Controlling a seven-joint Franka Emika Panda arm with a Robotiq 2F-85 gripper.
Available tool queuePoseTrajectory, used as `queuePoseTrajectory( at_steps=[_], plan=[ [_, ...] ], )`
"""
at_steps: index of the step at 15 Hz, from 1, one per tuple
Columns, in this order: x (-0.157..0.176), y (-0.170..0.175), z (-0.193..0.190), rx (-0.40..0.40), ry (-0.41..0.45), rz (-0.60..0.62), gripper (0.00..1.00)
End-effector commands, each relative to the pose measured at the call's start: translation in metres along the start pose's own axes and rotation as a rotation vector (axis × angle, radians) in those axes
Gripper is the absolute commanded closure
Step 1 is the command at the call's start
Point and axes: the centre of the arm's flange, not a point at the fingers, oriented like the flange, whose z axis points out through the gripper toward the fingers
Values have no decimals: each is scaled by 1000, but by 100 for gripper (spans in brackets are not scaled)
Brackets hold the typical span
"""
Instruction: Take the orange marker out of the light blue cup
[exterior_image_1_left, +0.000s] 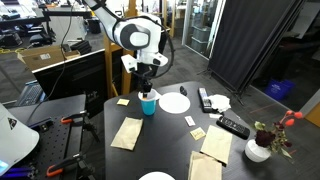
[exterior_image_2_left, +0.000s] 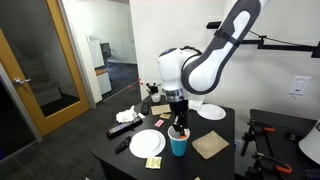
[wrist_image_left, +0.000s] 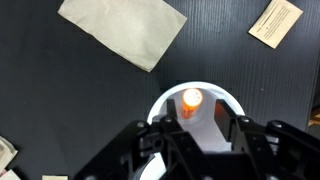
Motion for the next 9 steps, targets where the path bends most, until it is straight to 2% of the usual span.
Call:
queuePoseTrajectory(
  at_steps=[1,9],
  plan=[
    [9,0,0,0,-12,-12,55],
    [14,0,7,0,-19,-9,58]
  ],
)
